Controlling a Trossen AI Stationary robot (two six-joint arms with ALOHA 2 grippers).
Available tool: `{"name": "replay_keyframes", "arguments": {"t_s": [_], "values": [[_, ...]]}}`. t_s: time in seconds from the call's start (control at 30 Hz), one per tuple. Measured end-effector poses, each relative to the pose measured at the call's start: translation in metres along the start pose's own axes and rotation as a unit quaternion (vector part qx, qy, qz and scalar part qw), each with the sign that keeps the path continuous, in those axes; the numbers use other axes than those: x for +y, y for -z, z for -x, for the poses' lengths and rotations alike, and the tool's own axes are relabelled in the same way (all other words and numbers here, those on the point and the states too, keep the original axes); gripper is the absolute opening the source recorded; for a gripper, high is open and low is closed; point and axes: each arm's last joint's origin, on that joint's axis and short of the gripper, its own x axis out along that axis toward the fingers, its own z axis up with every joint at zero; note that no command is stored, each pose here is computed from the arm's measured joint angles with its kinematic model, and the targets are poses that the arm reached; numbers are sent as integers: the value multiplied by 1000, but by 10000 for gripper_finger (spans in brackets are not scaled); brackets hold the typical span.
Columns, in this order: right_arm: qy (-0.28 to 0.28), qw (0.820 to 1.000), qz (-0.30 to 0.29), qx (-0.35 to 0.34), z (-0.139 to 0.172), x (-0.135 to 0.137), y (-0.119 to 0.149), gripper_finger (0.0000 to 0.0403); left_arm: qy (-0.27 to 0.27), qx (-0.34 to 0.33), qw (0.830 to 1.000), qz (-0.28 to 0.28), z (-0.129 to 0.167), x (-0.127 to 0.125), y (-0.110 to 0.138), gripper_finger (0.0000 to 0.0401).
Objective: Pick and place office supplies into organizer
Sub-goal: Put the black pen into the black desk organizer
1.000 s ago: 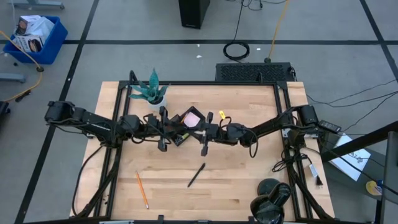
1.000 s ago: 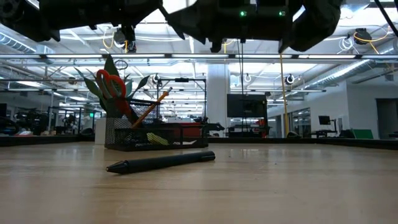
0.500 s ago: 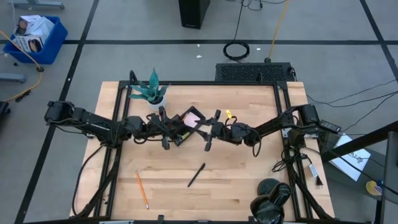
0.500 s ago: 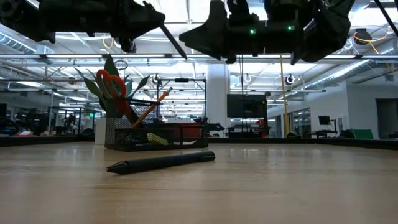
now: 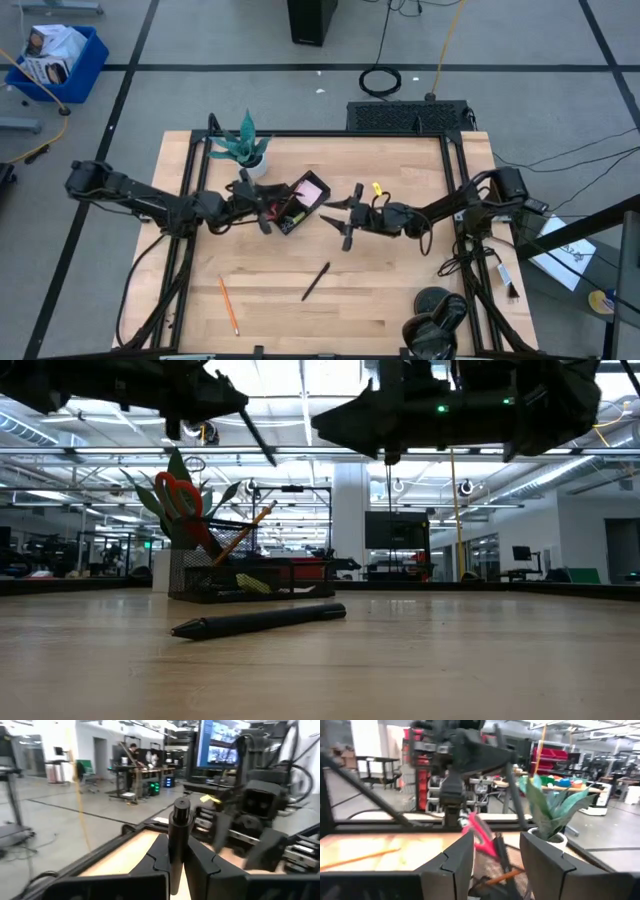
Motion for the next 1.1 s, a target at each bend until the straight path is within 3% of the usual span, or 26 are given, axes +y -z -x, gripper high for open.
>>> {"name": "replay_keyframes", "arguments": {"t_s": [0.17, 0.3, 0.53, 0.77, 1.1], "values": [[-17, 1000, 2, 2, 13, 7, 0, 153, -82, 32, 996, -2, 12, 4, -1, 49], [-20, 1000, 8, -2, 14, 9, -3, 151, -127, 66, 990, 18, 18, 10, 4, 47], [-22, 1000, 7, -5, 15, 10, -4, 147, -139, 91, 986, 14, 15, 11, 14, 20], [-24, 1000, 3, -18, 15, 10, -6, 150, -168, 133, 977, 3, 6, 14, 35, 60], [-24, 1000, 8, -13, 15, 10, -5, 149, -143, 186, 971, 33, -9, 21, 57, 60]]}}
